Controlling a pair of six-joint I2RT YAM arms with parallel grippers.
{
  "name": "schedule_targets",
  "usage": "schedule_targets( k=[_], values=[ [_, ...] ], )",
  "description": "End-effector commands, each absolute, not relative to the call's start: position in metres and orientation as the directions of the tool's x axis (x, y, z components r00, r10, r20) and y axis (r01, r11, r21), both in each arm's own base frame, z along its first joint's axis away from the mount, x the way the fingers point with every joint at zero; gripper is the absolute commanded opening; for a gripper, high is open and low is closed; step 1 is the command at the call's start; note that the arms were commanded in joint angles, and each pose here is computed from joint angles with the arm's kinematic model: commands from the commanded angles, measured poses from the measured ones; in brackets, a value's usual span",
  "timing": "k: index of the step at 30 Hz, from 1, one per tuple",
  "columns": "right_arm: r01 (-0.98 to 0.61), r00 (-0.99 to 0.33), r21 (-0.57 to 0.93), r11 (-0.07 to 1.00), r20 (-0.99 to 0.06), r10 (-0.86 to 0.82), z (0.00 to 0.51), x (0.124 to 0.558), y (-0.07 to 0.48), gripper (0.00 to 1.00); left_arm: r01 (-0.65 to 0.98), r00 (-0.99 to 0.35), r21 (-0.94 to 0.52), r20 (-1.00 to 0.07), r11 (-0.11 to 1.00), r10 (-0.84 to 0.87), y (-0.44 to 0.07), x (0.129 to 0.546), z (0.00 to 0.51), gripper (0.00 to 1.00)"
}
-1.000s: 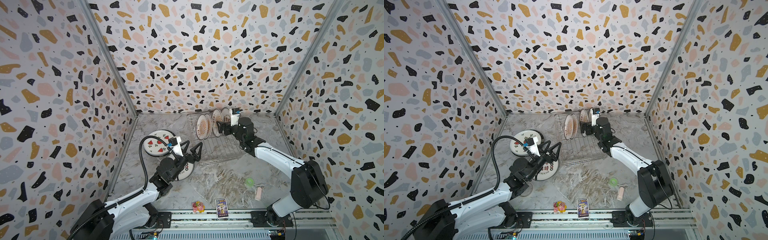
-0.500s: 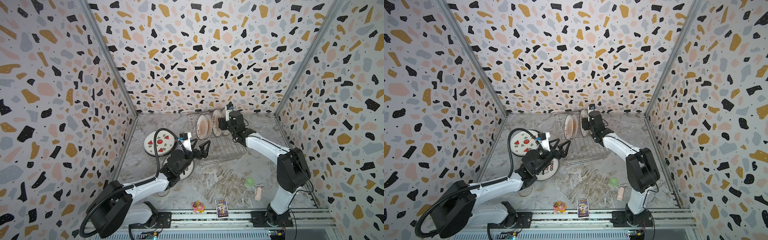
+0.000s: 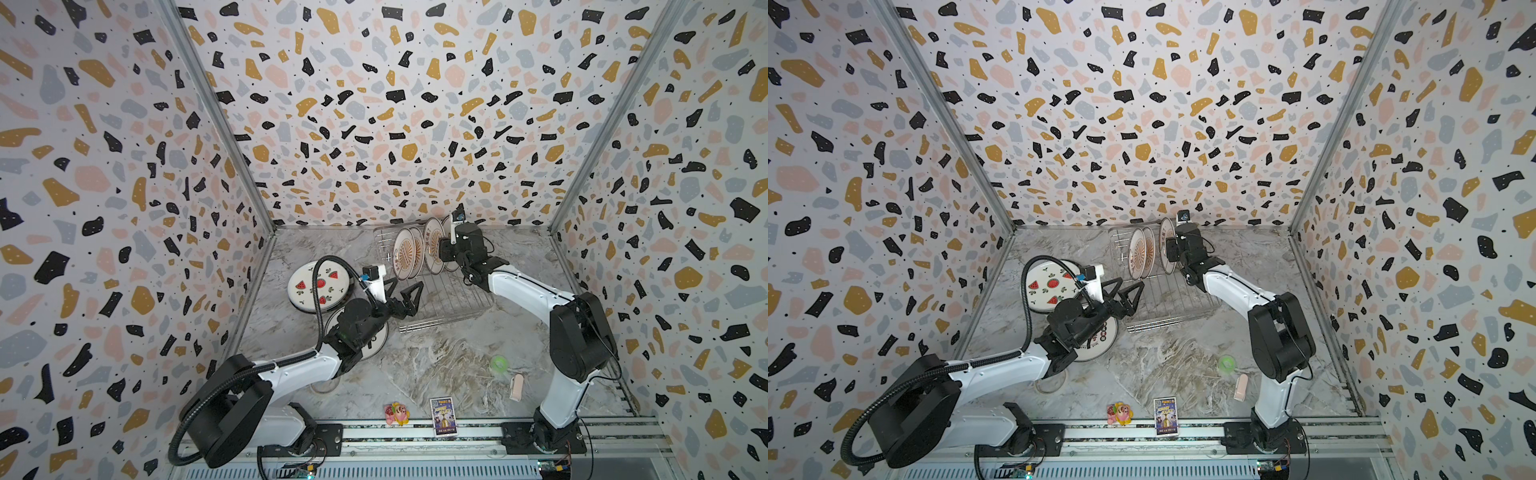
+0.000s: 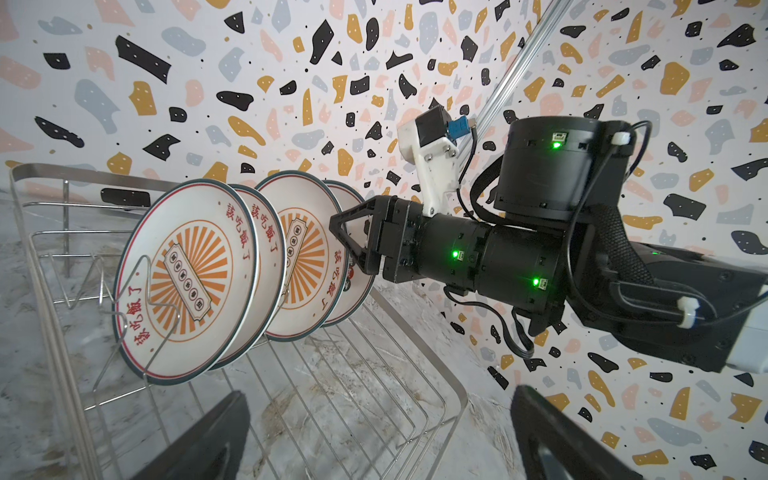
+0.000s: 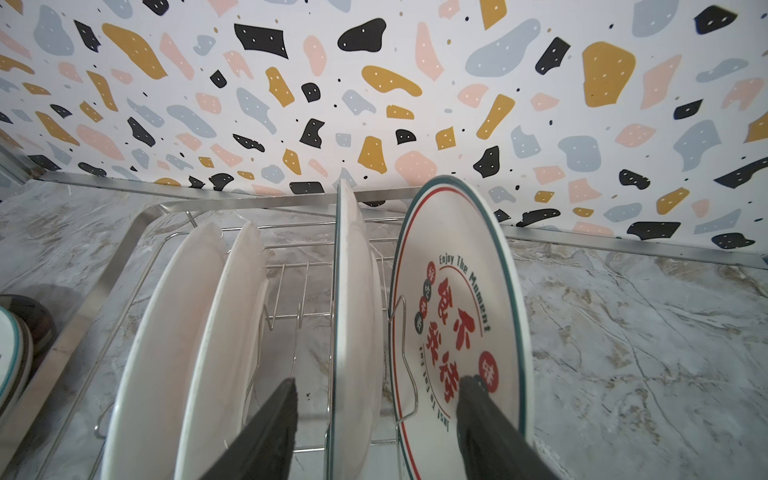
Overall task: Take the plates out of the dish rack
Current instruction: 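Close the right gripper on the rim of the red-text plate in the rack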
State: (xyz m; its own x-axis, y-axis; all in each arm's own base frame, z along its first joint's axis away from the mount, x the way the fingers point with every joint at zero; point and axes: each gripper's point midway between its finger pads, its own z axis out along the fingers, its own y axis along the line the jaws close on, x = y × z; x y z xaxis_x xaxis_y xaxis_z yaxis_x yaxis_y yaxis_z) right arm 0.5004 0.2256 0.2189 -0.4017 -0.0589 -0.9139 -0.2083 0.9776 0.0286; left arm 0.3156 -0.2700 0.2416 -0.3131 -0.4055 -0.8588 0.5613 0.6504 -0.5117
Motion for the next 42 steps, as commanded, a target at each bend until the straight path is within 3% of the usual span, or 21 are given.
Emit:
schedule_targets(
  k=[1,10,29,42],
  values=[
    [-0.187,-0.320,0.043,0.982,-0.947,-0.020,0.264,0.494,0.213,0.62,0.610,-0.265,-0.511,-0.852,0.606,-0.451,-0.277,0.317,0.271,1.00],
    [-0.158,-0.311,0.078,0.984,-0.950,0.025,0.269,0.496,0.187,0.59,0.616,-0.268,-0.515,-0.848,0.596,-0.456,-0.279,0.316,0.272,1.00],
    [-0.108,-0.429,0.051,0.993,-0.903,0.000,0.209,0.542,0.182,0.46,0.616,-0.282,-0.533,-0.837,0.579,-0.470,-0.279,0.312,0.270,1.00],
    [-0.032,-0.427,-0.008,0.999,-0.904,-0.021,0.199,0.550,0.182,0.21,0.607,-0.279,-0.532,-0.839,0.591,-0.468,-0.275,0.311,0.268,1.00]
  ],
)
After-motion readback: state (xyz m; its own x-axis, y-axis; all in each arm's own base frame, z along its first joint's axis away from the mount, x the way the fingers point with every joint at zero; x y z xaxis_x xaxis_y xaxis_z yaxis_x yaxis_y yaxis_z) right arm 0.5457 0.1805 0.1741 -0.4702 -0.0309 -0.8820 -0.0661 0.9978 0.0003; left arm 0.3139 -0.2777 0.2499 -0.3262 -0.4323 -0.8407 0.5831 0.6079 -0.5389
